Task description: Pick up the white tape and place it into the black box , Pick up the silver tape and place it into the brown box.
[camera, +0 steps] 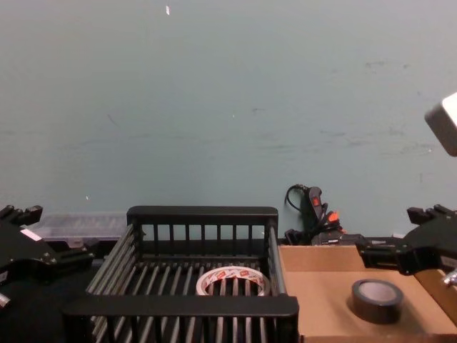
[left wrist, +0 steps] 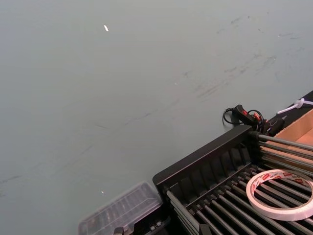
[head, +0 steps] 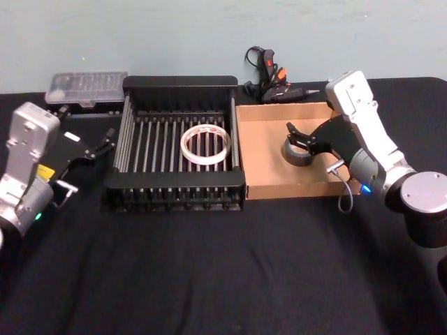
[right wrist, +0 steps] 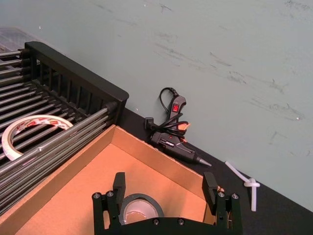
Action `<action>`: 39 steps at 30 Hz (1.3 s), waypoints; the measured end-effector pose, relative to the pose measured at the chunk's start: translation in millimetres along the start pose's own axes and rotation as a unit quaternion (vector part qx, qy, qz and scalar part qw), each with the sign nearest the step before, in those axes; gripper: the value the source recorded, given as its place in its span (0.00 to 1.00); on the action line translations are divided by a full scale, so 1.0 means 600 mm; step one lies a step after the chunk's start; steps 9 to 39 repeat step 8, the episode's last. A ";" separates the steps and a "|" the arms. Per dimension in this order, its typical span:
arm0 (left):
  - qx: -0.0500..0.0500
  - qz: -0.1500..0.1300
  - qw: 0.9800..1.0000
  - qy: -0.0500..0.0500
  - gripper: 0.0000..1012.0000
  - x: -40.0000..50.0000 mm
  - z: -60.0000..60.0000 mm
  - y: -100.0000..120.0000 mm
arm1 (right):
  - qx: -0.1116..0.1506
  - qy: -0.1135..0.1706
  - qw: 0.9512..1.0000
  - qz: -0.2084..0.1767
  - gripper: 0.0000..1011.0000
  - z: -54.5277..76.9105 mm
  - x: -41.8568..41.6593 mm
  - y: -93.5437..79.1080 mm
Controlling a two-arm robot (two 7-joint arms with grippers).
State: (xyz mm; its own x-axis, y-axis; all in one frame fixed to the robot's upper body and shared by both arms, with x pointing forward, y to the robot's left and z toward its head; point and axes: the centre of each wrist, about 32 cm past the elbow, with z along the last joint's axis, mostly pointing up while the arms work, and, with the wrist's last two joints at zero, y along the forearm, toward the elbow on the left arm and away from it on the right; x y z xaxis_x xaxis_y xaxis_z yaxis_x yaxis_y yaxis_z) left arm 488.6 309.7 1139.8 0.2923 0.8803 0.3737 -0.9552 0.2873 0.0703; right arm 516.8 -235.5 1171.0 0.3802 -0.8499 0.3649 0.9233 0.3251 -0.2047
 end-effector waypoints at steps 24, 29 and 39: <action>0.000 0.000 1.000 0.000 0.99 0.000 0.000 0.000 | 0.000 0.000 1.000 0.000 0.99 0.000 0.000 0.000; 0.000 0.000 1.000 0.000 0.99 0.000 0.000 0.000 | 0.000 0.000 1.000 0.000 0.99 0.000 0.000 0.000; 0.000 0.000 1.000 0.000 0.99 0.000 0.000 0.000 | 0.000 0.000 1.000 0.000 0.99 0.000 0.000 0.000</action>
